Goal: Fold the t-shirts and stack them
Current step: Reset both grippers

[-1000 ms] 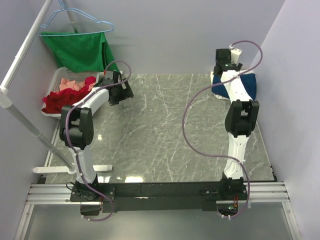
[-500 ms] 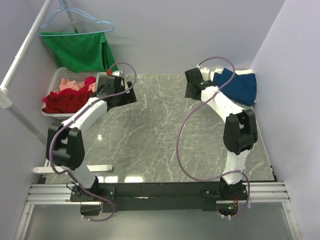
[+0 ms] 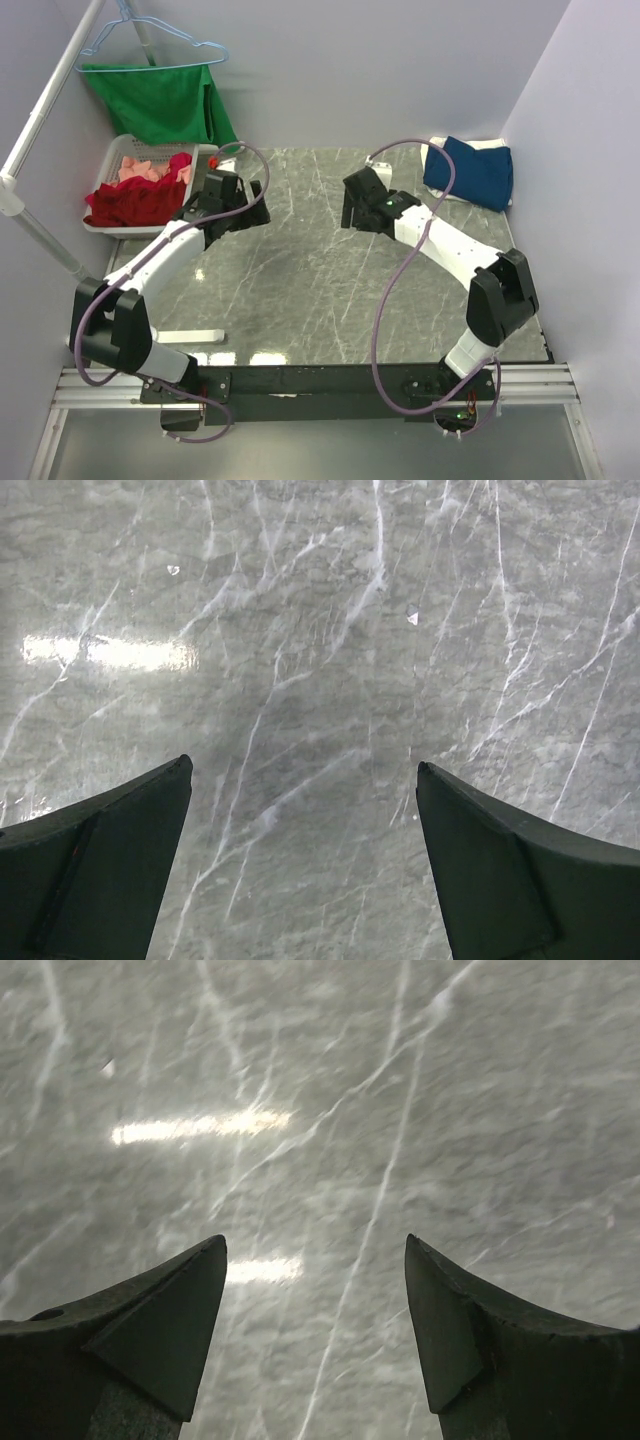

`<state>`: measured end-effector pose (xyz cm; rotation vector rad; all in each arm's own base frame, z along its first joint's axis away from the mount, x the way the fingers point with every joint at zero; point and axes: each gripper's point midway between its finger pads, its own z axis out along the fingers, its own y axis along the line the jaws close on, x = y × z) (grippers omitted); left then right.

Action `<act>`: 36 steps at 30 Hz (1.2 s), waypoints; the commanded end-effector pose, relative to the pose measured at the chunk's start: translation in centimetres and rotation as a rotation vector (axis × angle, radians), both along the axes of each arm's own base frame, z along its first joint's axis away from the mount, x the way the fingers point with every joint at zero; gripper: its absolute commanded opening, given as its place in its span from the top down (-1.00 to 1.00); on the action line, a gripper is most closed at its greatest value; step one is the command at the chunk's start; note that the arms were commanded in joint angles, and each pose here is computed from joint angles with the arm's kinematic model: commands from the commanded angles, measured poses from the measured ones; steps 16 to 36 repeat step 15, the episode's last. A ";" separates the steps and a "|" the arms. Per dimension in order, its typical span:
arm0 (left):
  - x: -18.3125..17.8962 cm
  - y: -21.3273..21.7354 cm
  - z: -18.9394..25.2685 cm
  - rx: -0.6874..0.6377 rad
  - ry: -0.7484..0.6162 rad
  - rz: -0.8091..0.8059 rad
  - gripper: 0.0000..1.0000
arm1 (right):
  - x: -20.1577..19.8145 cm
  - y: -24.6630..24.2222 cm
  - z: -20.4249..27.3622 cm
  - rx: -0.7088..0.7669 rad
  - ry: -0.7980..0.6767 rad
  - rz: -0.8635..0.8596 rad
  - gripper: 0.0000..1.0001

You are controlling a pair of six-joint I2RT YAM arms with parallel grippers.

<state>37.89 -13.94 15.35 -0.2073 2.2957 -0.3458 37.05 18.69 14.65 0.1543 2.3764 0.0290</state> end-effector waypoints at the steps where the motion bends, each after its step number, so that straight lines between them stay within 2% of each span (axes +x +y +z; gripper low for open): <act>1: 0.0 0.1 2.0 0.004 -0.087 -0.006 -0.99 | -1.5 2.1 1.5 0.091 -0.030 0.020 -0.56; 13: -0.7 0.9 2.5 0.034 -0.103 0.028 -0.99 | -2.9 5.1 1.9 0.115 -0.024 0.098 -0.55; 36: -0.7 0.9 2.5 0.040 -0.105 0.031 -0.99 | -2.9 5.2 2.1 0.109 -0.025 0.105 -0.55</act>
